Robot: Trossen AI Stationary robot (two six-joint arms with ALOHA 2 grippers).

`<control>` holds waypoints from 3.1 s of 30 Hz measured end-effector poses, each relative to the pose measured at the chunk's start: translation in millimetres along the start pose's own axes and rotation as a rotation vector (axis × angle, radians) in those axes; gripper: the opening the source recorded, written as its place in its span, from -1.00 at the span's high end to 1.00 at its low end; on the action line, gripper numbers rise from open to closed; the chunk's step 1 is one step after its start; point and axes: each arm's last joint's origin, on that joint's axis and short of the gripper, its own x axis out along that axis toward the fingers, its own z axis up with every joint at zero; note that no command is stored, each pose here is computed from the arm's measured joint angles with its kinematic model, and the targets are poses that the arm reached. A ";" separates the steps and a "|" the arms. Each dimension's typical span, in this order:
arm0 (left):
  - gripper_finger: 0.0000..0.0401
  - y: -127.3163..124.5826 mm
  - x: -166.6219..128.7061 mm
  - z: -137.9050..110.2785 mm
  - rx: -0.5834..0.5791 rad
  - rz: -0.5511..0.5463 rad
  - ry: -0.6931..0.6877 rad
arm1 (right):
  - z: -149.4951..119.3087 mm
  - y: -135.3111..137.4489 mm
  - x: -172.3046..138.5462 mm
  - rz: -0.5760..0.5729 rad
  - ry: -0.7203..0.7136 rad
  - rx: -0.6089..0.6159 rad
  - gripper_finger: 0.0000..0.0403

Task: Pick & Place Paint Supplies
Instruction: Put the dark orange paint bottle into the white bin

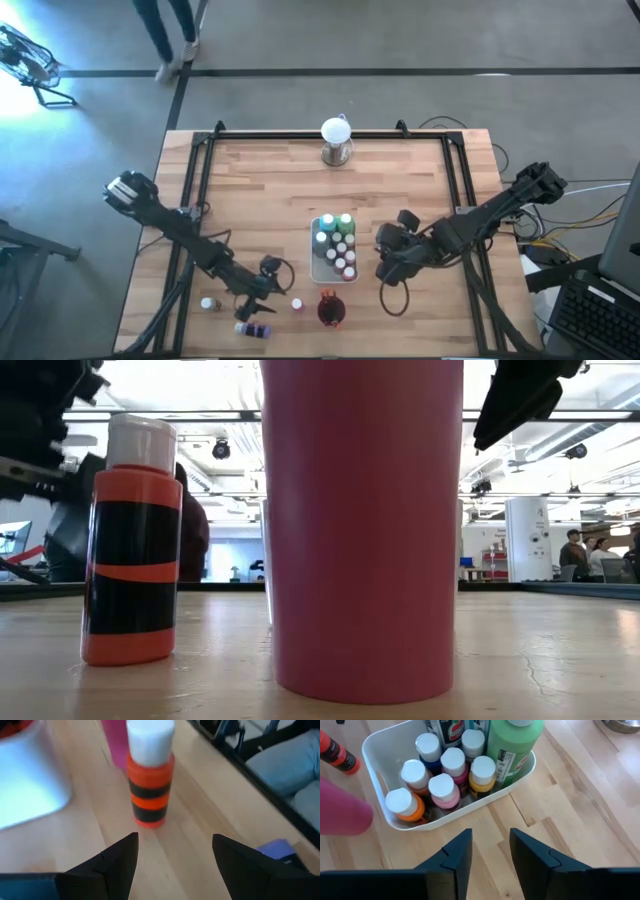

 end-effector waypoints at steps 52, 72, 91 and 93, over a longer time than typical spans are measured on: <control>-0.19 18.5 74.4 5.8 0.091 0.073 -0.029 | -0.5 -0.8 0.3 -0.002 0.012 -0.048 0.08; 0.45 16.9 31.1 25.0 0.055 0.050 0.120 | 0.5 -0.2 0.5 0.000 -0.001 -0.066 0.41; 0.45 29.2 -40.5 37.9 0.014 0.166 -0.021 | 24.0 30.9 6.3 0.256 -0.207 -0.090 0.58; 0.45 30.4 -44.1 37.4 0.009 0.170 -0.030 | 24.5 31.8 11.5 0.248 -0.201 -0.090 0.57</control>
